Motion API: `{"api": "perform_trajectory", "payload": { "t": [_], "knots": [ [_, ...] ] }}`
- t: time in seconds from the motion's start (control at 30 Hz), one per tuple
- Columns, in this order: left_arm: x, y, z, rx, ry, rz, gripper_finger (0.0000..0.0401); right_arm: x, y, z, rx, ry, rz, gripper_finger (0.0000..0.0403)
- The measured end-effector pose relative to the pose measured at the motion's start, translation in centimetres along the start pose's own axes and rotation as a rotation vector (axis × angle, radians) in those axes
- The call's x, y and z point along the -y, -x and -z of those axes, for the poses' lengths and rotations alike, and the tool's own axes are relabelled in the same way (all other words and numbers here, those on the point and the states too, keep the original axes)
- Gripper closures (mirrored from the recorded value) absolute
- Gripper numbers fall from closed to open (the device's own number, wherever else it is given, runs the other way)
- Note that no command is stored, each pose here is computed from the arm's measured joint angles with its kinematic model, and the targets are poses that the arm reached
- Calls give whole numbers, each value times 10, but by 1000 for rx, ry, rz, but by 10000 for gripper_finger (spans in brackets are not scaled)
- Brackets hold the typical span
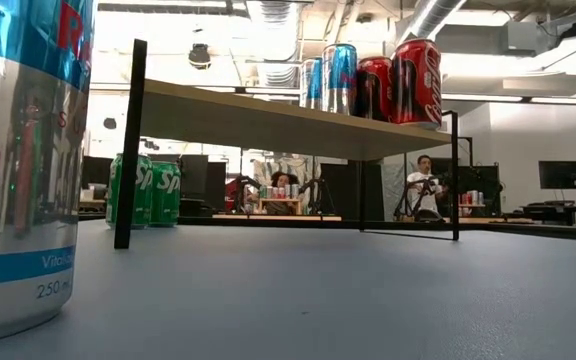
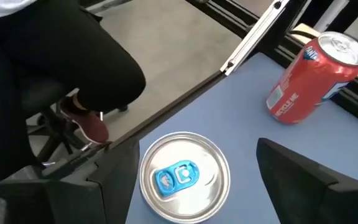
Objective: Place canned beverage on shelf
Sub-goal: Put the blue soda can on the shelf aligned with the other blue soda cans
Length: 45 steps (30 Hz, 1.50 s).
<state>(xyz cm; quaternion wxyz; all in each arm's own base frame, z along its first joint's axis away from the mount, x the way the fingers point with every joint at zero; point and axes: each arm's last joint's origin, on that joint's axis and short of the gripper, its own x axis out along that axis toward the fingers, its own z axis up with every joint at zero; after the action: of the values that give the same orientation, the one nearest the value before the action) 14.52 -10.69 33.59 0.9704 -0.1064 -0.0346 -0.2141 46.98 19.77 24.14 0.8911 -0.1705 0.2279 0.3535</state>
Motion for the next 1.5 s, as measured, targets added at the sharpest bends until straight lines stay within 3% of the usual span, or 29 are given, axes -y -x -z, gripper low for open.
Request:
{"api": "perform_trajectory", "payload": {
  "t": [1.13,1.37,1.5],
  "knots": [
    [0,0,0,-3,-5,-2,98,-1,-5,9,-46,-49,-32,95],
    [0,0,0,0,-4,-2,99,4,-16,23,-45,-139,-92,110],
    [0,0,0,0,0,-2,98,5,-15,21,-32,-131,-87,117]
  ]
}}
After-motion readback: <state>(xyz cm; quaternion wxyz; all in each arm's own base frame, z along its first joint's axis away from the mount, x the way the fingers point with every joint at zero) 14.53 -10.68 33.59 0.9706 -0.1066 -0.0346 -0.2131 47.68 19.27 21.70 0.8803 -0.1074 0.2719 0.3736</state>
